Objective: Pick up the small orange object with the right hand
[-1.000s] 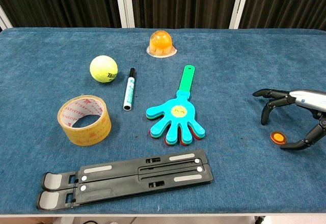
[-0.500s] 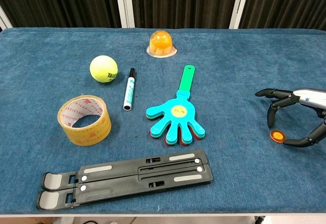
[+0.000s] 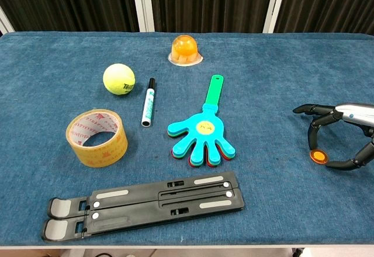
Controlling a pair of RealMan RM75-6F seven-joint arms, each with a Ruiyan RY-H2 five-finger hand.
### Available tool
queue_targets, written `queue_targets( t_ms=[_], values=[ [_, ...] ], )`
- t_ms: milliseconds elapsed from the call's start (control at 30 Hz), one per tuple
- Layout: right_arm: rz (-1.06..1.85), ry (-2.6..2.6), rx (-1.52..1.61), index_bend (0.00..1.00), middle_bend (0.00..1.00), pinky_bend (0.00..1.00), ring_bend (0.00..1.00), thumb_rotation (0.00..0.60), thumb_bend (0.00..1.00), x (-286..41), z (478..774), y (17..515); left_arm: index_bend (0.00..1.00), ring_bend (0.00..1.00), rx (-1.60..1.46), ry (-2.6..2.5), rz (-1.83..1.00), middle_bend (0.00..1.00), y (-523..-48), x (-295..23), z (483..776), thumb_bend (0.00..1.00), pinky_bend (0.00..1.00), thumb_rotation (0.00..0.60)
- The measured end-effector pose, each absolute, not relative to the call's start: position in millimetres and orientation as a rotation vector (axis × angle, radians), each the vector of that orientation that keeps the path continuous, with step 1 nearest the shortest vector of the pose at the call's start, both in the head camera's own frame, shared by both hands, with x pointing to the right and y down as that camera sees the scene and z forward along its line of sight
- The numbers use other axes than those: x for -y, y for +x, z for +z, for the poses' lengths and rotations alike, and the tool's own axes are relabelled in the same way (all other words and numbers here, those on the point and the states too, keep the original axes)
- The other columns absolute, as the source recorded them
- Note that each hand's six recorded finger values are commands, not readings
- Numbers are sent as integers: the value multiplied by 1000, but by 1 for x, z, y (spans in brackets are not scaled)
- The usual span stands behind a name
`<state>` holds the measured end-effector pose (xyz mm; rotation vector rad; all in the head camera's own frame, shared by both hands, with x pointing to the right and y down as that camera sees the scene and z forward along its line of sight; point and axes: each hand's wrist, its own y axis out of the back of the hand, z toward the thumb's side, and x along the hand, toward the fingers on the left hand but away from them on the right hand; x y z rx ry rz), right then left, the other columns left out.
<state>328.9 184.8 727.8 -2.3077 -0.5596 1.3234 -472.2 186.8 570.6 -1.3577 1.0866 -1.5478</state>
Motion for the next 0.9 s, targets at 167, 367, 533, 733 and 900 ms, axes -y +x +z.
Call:
queue_targets(
  t_ms=[167,367,533,733,900],
  values=[
    [1327,-2303,549,544,30,65,82,600,457,-184,728,327,187,7,-1090,-1360,-1546,28,-472,-187,570,228,173,600],
    [1308,-2296,565,566,30,79,93,600,496,-179,724,325,187,10,-1098,-1363,-1549,28,-473,-187,570,228,174,600],
    [1274,-2287,597,572,30,82,94,600,498,-170,714,323,187,10,-1095,-1361,-1544,28,-472,-187,570,228,173,600],
    [1217,-2258,622,573,30,91,102,600,498,-147,698,312,186,10,-1090,-1361,-1545,28,-471,-187,570,228,173,600],
    [1189,-2247,630,575,30,94,103,600,497,-116,689,294,187,10,-1088,-1358,-1544,28,-471,-187,570,228,173,600]
  ],
)
